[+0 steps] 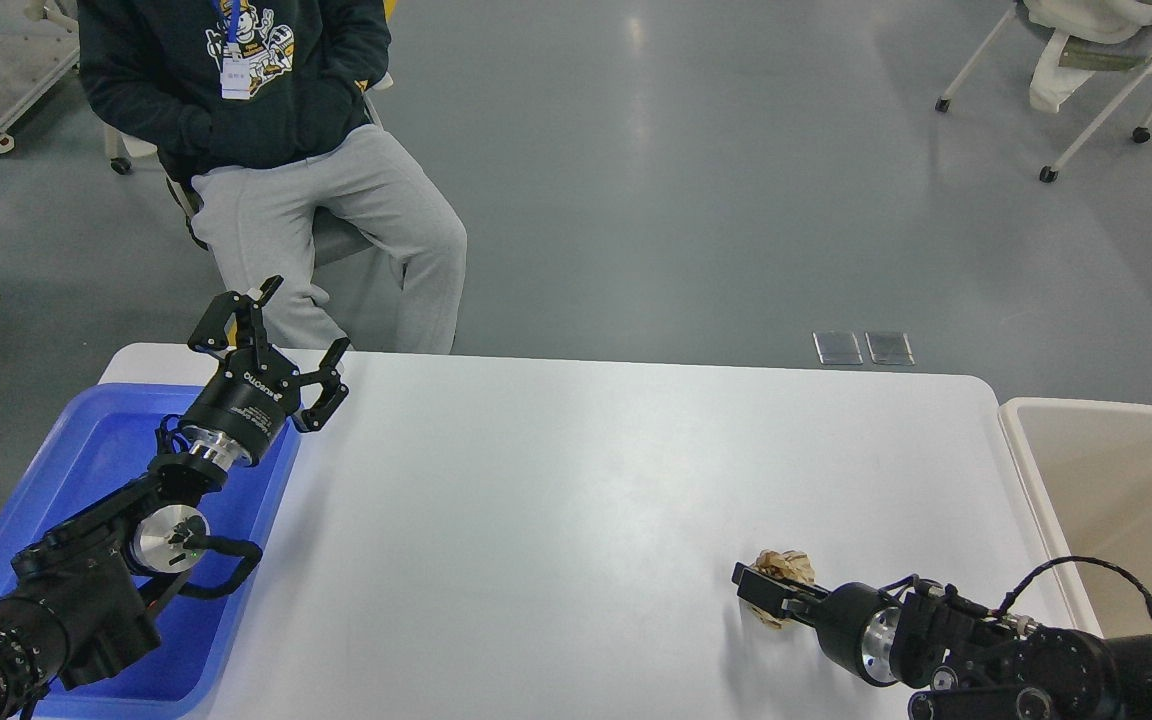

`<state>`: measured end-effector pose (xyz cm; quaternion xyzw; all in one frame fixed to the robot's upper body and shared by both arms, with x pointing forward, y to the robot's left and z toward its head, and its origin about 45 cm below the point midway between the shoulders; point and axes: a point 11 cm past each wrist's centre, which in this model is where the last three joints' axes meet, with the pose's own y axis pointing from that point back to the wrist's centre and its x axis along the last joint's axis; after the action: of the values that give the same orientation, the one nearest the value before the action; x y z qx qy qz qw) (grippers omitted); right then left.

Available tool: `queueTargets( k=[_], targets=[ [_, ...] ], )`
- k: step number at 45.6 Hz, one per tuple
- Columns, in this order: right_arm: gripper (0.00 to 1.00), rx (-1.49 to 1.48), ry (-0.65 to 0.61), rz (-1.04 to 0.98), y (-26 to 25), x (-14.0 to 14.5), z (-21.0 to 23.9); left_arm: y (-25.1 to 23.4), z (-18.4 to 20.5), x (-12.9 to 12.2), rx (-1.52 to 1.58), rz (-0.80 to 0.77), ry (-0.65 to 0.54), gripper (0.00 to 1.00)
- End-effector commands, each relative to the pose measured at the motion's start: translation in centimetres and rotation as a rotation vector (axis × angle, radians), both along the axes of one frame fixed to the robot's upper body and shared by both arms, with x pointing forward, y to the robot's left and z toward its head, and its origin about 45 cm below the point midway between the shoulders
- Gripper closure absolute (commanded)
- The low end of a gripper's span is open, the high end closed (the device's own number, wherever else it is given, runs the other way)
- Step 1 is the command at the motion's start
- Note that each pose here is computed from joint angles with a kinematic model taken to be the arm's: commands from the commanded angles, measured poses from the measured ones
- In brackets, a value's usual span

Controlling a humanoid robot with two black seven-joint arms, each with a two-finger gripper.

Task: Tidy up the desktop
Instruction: 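Close the right gripper around the crumpled paper ball, then lift the paper ball and carry it toward the beige bin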

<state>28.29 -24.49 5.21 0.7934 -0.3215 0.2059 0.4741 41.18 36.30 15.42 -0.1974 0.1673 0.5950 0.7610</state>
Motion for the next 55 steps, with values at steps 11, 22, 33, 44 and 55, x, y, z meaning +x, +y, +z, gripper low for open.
queueTargets(
  k=[11, 22, 33, 44, 55],
  targets=[
    [0.78, -0.014, -0.014, -0.003, 0.0, -0.3, -0.9, 0.0, 0.0, 0.0, 0.000, 0.000, 0.000, 0.00],
    [1.00, -0.001, -0.018, -0.022, 0.0, -0.2, -0.7, 0.0, 0.0, 0.0, 0.000, 0.000, 0.000, 0.00],
    [1.00, 0.157, -0.060, -0.051, 1.1, 0.5, 3.1, 0.0, 0.0, 0.0, 0.000, 0.000, 0.000, 0.00],
    [1.00, 0.251, -0.124, -0.088, -0.4, 2.6, 9.8, 0.0, 0.0, 0.0, 0.000, 0.000, 0.000, 0.00],
    [1.00, 0.249, -0.164, -0.092, -4.0, 4.9, 16.1, 0.0, 0.0, 0.0, 0.000, 0.000, 0.000, 0.00]
  ],
)
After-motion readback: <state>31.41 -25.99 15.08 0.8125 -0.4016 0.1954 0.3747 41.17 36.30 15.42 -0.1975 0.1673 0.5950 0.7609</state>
